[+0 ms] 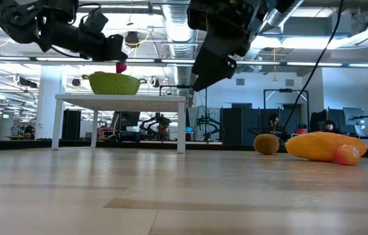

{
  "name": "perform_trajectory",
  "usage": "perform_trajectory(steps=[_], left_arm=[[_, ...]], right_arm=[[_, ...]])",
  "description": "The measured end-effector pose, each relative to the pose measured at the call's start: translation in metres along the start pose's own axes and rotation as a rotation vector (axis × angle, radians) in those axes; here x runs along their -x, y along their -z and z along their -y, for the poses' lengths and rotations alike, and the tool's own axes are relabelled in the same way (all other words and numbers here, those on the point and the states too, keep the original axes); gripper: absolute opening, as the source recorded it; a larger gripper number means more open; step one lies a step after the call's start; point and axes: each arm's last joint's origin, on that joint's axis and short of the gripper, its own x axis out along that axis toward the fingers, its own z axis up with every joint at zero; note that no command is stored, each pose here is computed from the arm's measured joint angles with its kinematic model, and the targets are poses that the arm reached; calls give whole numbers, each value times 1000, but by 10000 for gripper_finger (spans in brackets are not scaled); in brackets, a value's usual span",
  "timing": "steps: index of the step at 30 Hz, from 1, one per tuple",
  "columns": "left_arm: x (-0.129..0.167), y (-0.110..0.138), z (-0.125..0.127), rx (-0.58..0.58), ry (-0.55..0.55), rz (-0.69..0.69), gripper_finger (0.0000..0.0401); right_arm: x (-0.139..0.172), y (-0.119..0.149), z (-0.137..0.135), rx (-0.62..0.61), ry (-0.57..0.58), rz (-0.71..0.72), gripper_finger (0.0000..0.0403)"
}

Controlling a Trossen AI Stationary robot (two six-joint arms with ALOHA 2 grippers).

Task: Pick & Place Fruit
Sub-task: Put the strawberry into the green strainer bowl on the shelf, then put the peach into the green strainer bowl on the shelf

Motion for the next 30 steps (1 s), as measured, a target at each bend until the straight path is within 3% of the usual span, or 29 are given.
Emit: perform_trajectory(steps=[7, 15, 19, 25, 30], left_arm=[[1, 2, 0, -3, 2, -6, 20], [1, 2, 1, -3, 23, 0, 118], [4, 0, 6, 9, 53, 11, 153], [19, -8, 36, 23, 259, 59, 172], [43, -15, 70, 77, 556, 103, 171]], right_arm=[[0, -1, 0, 11, -2, 9, 270], [0, 0, 0, 17, -1, 5, 270], [0, 6, 1, 5, 14, -64, 270], [4, 29, -3, -119, 85, -281, 270], [8, 47, -21, -164, 220, -373, 270]])
